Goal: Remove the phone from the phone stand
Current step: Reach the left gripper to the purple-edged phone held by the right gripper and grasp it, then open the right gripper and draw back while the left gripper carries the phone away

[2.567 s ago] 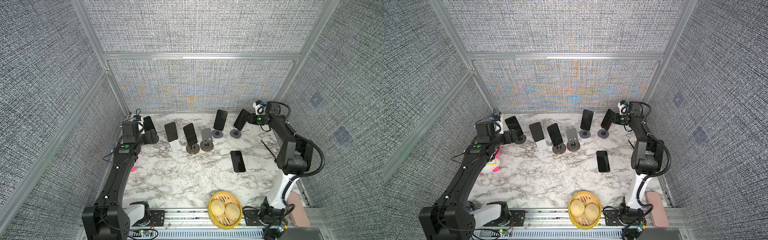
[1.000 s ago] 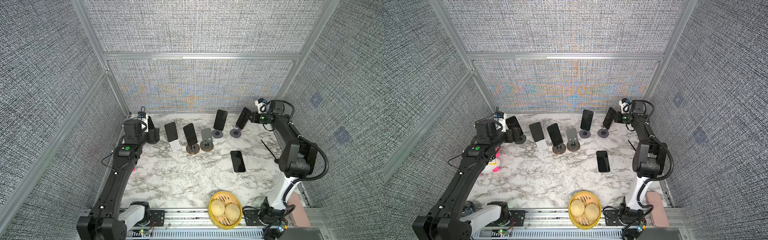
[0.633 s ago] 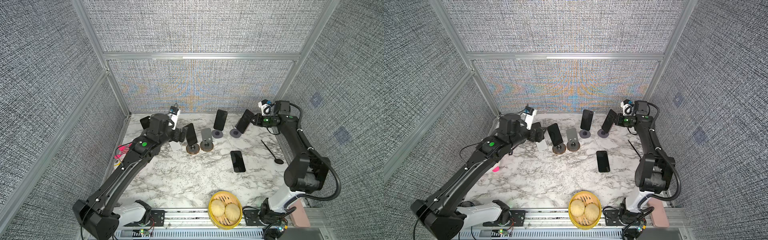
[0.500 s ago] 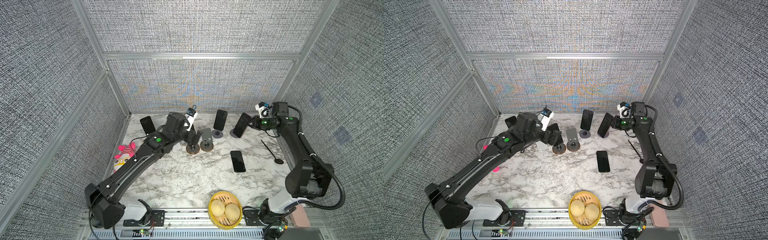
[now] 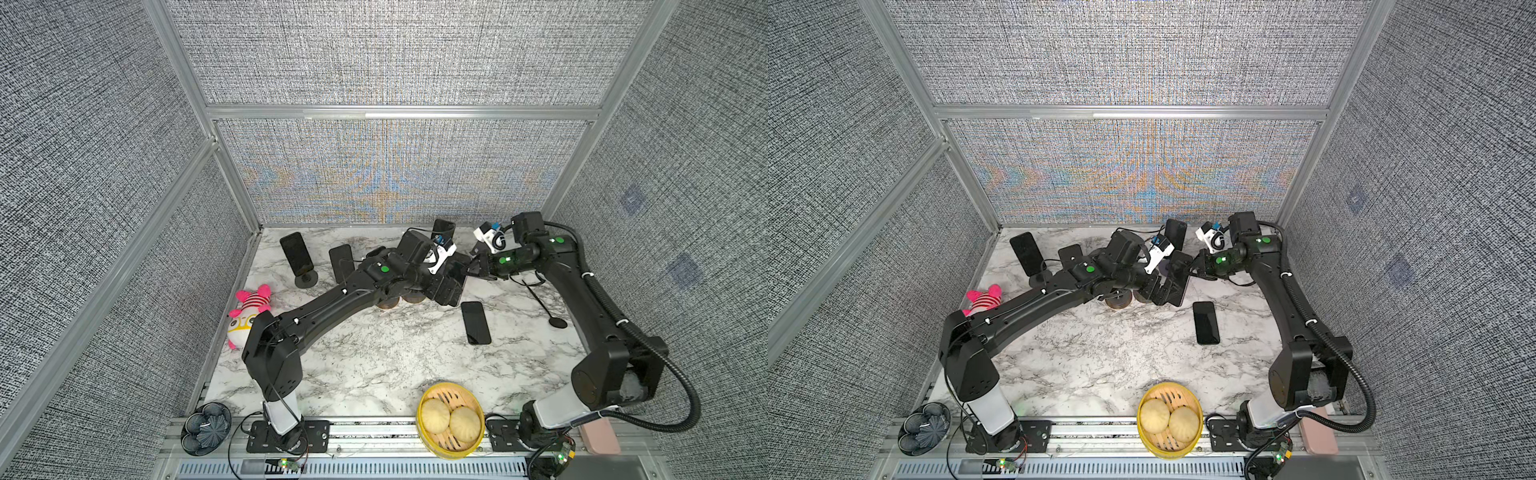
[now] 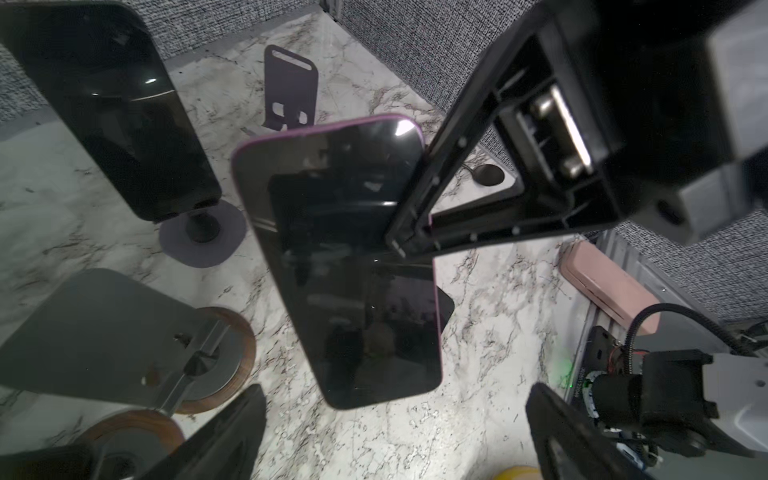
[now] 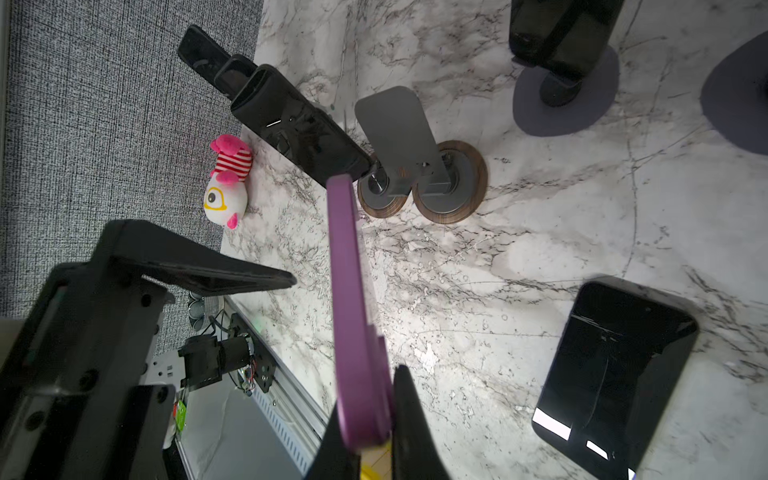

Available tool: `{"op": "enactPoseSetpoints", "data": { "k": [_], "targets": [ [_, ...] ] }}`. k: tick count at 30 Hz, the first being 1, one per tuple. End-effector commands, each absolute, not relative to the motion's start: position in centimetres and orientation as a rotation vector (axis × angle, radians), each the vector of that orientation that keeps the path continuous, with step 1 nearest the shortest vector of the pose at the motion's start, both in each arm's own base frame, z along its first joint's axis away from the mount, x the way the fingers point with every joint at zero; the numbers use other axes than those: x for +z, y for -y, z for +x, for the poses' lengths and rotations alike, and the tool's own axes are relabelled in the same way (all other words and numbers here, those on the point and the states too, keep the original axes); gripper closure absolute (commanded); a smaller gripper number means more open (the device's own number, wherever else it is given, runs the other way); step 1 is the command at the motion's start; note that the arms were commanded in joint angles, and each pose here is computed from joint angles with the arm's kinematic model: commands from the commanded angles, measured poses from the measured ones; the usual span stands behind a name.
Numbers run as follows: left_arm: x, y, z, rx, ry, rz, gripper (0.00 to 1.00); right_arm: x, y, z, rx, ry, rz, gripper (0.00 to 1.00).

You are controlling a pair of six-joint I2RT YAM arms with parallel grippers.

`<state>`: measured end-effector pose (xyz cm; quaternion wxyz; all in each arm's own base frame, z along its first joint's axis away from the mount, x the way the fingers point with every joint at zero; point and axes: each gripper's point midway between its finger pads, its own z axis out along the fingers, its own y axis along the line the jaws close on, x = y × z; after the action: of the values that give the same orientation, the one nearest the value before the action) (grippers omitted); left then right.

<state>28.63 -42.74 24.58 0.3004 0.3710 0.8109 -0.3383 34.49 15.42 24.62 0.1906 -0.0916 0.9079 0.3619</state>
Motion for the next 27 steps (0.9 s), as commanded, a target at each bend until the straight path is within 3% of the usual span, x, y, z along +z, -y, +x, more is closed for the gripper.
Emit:
{"op": "enactPoseSetpoints", "data": {
  "k": [1,7,14,16,18,19,27],
  "targets": [
    [24.5,43.9,28.5,-0.987,-2.173,0.967,0.01,25.3,-16.6,34.2,1.104,-2.516,-0.305,1.00],
    [22.8,44.3,28.9,-0.980,-2.230,0.951,0.03,25.5,-17.0,34.5,1.129,-2.498,-0.315,1.00],
    [22.0,44.6,29.6,-0.959,-2.260,0.918,0.15,25.5,-17.2,34.3,1.139,-2.497,-0.324,1.00],
    [21.6,44.2,30.1,-0.919,-2.276,0.888,0.14,25.7,-17.3,34.3,1.140,-2.495,-0.327,1.00],
    [21.5,43.5,31.0,-0.880,-2.286,0.842,0.02,25.7,-17.2,34.2,1.140,-2.493,-0.329,1.00],
    [21.4,43.4,31.2,-0.869,-2.288,0.827,0.01,25.8,-17.2,34.1,1.139,-2.494,-0.329,1.00],
    [21.6,43.3,31.8,-0.870,-2.275,0.794,0.03,25.6,-17.4,33.8,1.146,-2.498,-0.344,1.00]
  ]
}}
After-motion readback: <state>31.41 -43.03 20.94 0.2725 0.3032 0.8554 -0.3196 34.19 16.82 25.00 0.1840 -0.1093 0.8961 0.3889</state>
